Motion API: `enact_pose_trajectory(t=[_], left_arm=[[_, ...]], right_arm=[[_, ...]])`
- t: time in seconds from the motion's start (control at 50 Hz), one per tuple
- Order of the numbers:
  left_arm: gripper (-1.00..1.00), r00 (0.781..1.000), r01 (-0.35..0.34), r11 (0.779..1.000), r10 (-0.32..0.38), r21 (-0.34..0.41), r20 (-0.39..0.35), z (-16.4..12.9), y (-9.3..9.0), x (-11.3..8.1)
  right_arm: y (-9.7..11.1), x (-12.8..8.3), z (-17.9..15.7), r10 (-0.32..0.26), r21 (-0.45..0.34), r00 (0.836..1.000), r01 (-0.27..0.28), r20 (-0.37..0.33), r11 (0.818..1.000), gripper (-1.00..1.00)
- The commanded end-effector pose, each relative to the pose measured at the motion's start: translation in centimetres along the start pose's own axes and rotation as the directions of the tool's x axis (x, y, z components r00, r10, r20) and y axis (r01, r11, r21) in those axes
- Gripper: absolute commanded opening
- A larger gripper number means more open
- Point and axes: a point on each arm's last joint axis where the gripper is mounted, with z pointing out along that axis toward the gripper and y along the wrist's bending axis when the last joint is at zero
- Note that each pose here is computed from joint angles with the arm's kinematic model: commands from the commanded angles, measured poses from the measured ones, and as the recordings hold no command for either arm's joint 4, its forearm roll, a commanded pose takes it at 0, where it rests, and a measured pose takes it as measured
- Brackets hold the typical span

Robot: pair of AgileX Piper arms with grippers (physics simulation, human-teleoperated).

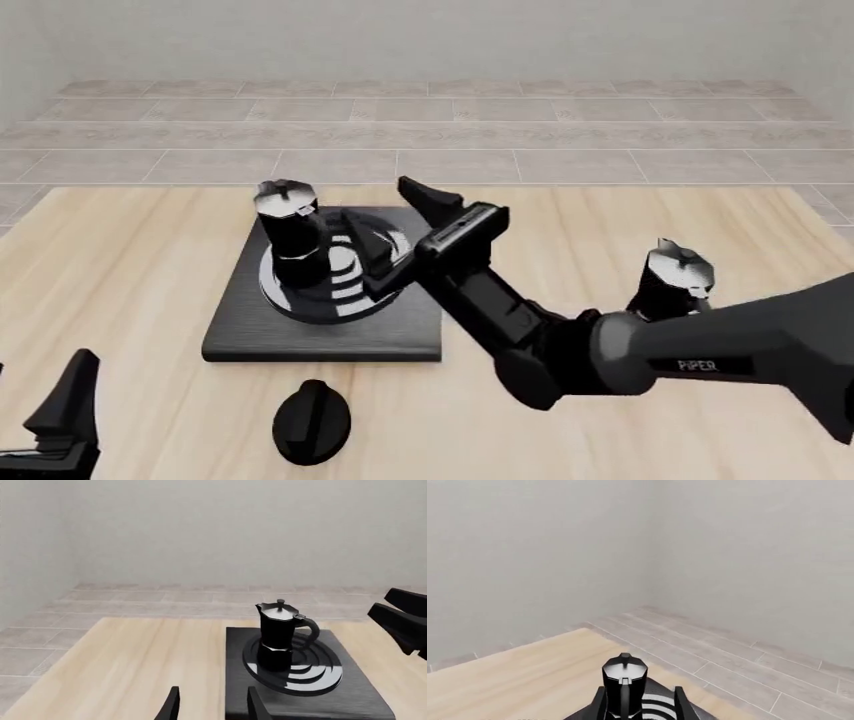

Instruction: Put both moka pots on the stove.

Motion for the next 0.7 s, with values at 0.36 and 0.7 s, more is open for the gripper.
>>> enact_pose_trajectory(t=[0.36, 0.7], left_arm=[[1.0, 1.0, 0.018, 1.0, -0.018, -0.01, 0.019, 0.0, 0.1, -0.4], [1.0, 1.0, 0.021, 1.0, -0.021, -0.003, 0.02, 0.0, 0.0, -0.2]], right_arm=[[-2.7, -6.2, -8.3, -0.034, 0.079, 0.996, 0.041, -0.083, 0.996, 1.0], [-5.5, -7.3, -13.6, -0.008, 0.209, 0.98, 0.05, -0.198, 0.977, 1.0]])
